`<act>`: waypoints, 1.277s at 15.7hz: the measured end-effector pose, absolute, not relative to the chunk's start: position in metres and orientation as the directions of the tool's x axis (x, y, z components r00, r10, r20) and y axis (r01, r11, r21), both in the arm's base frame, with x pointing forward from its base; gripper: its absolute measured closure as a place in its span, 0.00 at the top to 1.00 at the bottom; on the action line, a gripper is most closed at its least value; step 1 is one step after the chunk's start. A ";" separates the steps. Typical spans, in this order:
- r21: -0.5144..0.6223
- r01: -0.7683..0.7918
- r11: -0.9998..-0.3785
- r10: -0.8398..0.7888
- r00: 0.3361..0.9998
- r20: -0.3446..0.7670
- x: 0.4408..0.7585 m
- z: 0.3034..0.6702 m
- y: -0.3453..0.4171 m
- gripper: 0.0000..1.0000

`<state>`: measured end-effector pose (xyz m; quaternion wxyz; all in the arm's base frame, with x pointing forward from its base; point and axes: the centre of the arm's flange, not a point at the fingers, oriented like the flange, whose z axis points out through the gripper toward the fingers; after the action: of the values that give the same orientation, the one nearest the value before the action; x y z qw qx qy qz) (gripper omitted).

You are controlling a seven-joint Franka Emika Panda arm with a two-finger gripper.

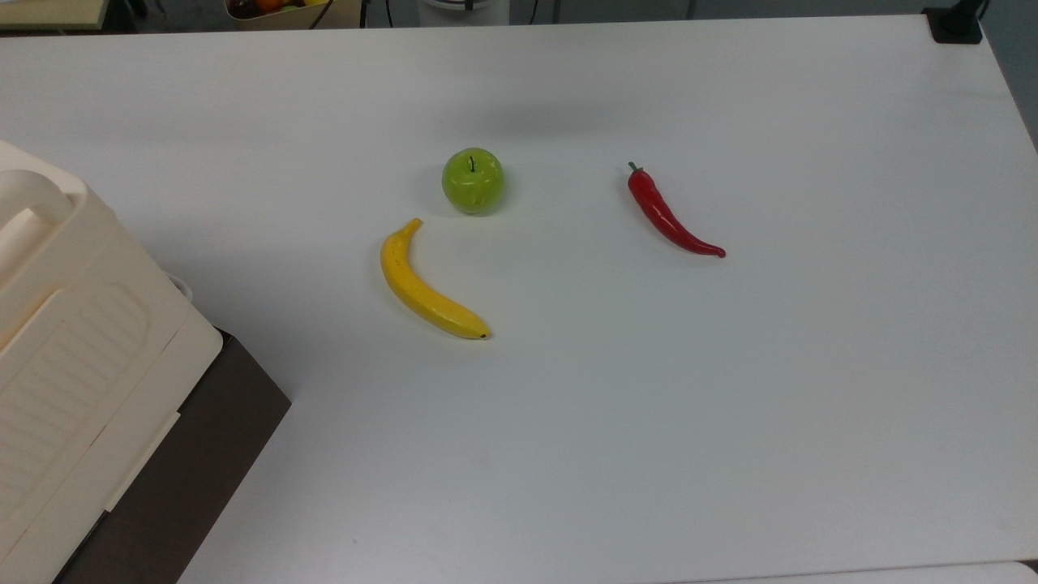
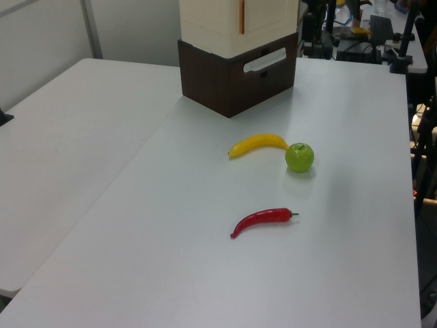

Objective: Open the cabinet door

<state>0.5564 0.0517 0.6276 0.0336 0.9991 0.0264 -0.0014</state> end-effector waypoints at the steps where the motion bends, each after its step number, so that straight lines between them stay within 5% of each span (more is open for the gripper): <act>1: 0.067 0.053 -0.996 0.053 0.999 -0.007 0.557 0.626 0.052 1.00; 13: 0.086 -0.104 -0.991 -0.107 0.994 -0.033 0.584 0.598 0.007 1.00; 20: 0.090 -0.370 -0.925 -0.340 0.908 0.246 0.645 0.599 -0.072 1.00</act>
<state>0.6447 -0.0720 0.5989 0.0676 0.9744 -0.1821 0.1135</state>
